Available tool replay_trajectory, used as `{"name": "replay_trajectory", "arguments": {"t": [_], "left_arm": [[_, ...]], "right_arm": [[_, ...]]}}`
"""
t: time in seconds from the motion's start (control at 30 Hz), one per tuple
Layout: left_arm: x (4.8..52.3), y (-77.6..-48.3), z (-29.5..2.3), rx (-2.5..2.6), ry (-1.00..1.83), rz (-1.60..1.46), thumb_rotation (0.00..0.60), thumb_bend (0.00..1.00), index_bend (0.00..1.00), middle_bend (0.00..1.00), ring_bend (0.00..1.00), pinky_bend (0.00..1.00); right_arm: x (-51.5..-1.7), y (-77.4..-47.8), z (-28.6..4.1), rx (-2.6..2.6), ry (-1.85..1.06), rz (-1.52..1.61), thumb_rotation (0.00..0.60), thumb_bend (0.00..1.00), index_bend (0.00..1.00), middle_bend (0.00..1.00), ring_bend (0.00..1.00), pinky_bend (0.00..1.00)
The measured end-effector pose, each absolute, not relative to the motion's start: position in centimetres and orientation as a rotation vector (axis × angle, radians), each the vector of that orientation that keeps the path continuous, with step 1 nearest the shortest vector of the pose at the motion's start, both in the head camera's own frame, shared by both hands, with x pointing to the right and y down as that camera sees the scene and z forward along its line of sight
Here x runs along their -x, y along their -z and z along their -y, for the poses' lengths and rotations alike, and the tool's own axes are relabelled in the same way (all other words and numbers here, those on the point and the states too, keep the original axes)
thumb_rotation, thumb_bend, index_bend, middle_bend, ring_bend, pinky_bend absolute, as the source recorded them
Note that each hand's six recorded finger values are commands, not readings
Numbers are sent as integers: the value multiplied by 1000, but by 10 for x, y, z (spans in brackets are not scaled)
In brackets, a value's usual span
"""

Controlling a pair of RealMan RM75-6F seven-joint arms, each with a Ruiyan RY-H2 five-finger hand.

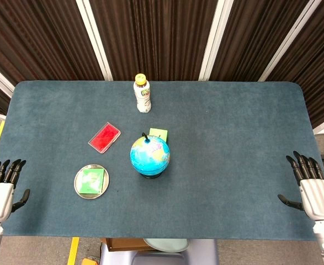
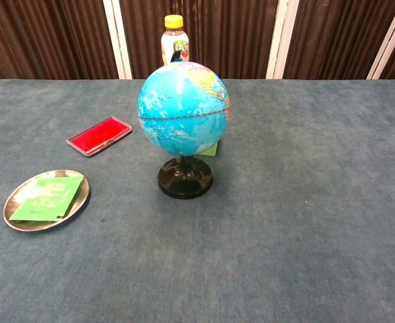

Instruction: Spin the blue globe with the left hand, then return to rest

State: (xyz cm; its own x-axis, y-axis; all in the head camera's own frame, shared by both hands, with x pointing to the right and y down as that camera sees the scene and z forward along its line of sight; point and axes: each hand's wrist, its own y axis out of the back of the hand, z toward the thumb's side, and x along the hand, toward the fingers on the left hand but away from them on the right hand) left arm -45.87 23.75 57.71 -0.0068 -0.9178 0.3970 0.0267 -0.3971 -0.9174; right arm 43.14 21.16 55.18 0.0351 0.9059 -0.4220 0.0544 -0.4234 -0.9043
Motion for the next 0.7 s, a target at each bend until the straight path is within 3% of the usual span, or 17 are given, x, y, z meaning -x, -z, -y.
{"name": "replay_trajectory", "arguments": {"t": [0.4,0.7], "left_arm": [[448,-575,-234,1511,1475,-952,600,382,102,107,56,23],[398,-573,-211,1642,1271,-862,600,382,104,107,57,23]], "right_arm": [[-432,-550,-211,1596,-1464,1006,600,52,0,0,0,0],[-431,-539,-208,1589,-1424,1019,600,52,0,0,0,0]]}}
